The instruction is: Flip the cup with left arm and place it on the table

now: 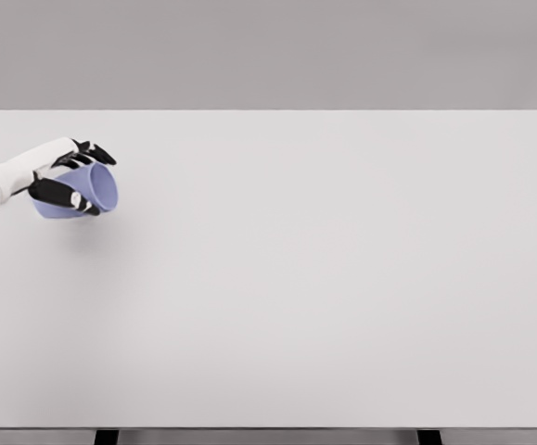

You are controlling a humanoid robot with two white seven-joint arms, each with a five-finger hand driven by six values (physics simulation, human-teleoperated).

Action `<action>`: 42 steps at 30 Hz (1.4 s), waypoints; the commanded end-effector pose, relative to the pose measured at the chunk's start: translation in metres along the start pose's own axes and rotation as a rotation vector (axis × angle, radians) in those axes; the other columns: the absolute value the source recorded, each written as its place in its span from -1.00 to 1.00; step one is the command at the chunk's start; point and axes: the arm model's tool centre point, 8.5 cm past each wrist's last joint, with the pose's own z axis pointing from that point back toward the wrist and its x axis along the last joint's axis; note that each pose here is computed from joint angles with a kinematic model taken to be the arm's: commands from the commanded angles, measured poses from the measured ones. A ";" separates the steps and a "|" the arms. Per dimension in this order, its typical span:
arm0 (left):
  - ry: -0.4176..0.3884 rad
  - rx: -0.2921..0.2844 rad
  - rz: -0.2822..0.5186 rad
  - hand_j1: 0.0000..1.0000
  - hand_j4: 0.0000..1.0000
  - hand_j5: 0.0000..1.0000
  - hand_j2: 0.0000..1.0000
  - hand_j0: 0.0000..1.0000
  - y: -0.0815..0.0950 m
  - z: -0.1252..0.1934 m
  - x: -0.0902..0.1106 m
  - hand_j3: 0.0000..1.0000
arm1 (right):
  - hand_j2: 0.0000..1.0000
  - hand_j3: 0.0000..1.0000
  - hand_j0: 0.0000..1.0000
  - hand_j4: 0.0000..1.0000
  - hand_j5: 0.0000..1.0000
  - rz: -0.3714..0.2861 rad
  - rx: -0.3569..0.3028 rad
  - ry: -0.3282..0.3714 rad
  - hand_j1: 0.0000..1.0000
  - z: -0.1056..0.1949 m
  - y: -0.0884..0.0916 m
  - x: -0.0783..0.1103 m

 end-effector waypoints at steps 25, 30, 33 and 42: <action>-0.545 -0.043 0.545 0.32 0.32 0.32 0.32 0.32 -0.006 -0.015 0.033 0.32 | 1.00 1.00 1.00 1.00 1.00 0.001 0.001 0.000 1.00 0.000 0.000 0.000; -0.637 -0.042 0.671 0.36 0.36 0.36 0.36 0.36 -0.023 -0.022 0.031 0.36 | 1.00 1.00 1.00 1.00 1.00 0.001 0.001 0.000 1.00 0.000 0.000 0.000; -0.621 -0.023 0.716 0.38 0.38 0.38 0.38 0.38 -0.030 -0.032 0.019 0.38 | 1.00 1.00 1.00 1.00 1.00 0.001 -0.001 0.000 1.00 0.000 -0.001 0.000; -0.577 -0.006 0.821 0.37 0.37 0.37 0.37 0.37 -0.058 -0.048 -0.002 0.37 | 1.00 1.00 1.00 1.00 1.00 0.000 0.001 0.001 1.00 0.000 0.000 0.000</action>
